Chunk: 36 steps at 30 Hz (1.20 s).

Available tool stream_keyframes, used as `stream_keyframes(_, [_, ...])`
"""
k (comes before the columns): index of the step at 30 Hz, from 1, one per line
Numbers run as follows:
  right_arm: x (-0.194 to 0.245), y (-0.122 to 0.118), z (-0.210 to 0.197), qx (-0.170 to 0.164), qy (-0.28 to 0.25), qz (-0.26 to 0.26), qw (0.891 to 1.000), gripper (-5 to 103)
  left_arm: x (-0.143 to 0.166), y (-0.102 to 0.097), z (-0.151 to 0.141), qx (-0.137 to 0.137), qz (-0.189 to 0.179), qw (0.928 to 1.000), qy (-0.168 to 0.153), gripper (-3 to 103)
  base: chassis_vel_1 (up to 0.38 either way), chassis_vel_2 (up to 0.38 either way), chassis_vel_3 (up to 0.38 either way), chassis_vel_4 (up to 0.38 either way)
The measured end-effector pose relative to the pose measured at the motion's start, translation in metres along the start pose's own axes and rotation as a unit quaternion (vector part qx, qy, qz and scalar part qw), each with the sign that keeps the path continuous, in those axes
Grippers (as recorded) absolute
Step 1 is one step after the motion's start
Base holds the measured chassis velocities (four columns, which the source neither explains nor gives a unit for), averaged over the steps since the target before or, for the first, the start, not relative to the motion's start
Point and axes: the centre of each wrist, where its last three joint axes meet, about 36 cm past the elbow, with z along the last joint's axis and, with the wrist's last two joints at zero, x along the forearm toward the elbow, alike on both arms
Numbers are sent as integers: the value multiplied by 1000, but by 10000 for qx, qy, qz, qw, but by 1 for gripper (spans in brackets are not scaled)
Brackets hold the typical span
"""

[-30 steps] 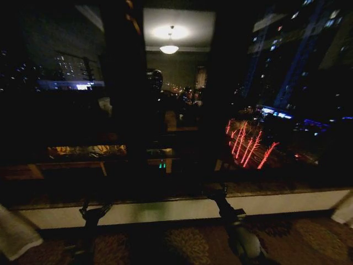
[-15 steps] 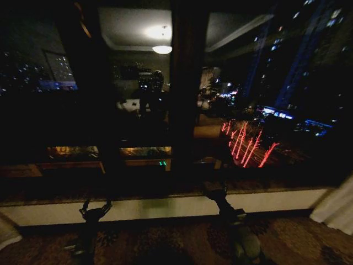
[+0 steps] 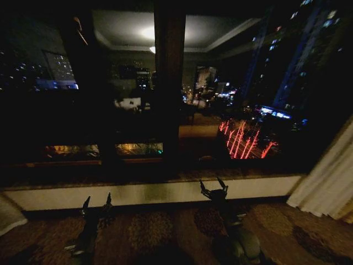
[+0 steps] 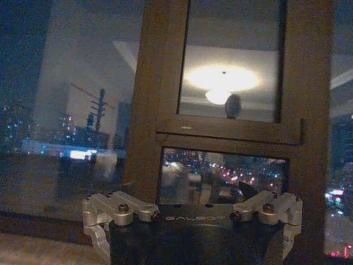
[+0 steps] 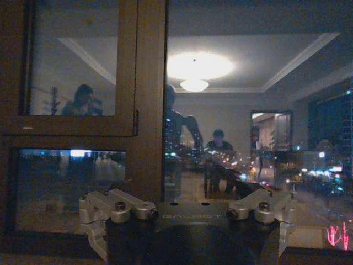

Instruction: Open the curtains by pulling them apart, changing their state from closed to fully open.

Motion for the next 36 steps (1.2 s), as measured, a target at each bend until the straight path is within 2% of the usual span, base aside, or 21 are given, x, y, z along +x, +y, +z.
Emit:
stream_keyframes(9, [0,0,0,0,0,0,10000,100,0,0,0,1,1,10000,1,100,310,-439,-309,422])
stream_keyframes(15, [0,0,0,0,2,0,10000,100,0,0,0,1,1,10000,2,100,221,-238,-231,261])
stream_keyframes(36, [0,0,0,1,-1,-1,10000,100,0,0,0,1,0,10000,0,100,27,-22,-28,30])
